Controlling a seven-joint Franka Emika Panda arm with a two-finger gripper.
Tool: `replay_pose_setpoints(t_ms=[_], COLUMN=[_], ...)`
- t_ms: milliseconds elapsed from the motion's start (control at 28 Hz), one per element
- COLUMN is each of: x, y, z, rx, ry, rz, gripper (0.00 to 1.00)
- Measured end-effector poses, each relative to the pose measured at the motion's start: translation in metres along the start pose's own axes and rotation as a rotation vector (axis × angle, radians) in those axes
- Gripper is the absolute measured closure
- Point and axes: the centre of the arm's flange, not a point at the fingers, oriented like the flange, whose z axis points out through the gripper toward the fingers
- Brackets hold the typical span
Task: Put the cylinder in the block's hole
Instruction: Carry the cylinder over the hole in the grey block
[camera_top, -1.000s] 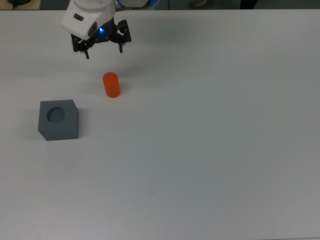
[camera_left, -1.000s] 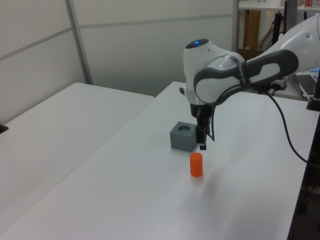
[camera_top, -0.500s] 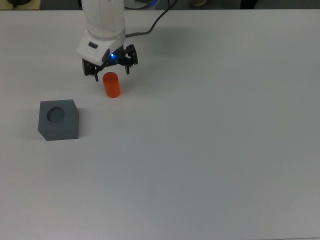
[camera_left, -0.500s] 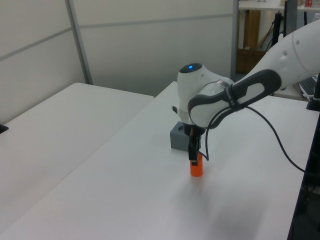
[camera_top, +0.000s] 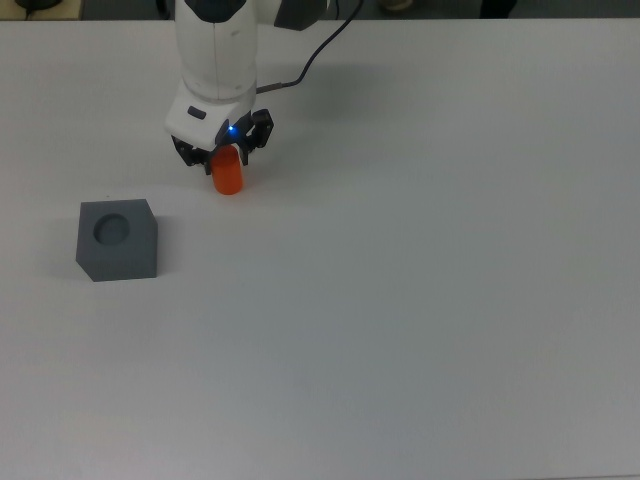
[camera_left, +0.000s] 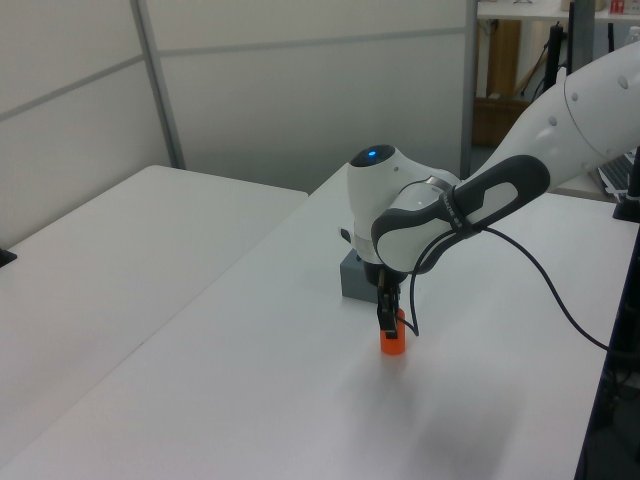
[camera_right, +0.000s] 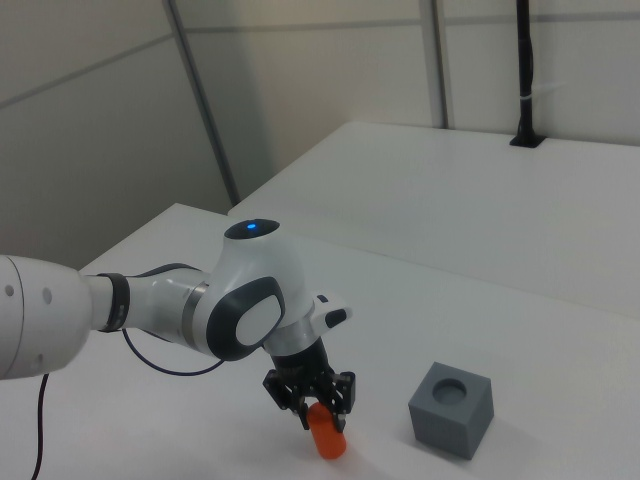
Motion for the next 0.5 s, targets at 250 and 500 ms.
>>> replay_pose_setpoints(t_ms=[250,500], x=[0.011,0.014], y=[0.011,0.086], z=[-0.024,-0.107], rx=[-0.02,-0.018], ry=[0.049,0.158], rz=[0.016,0.179], gripper=[0.49,0.49])
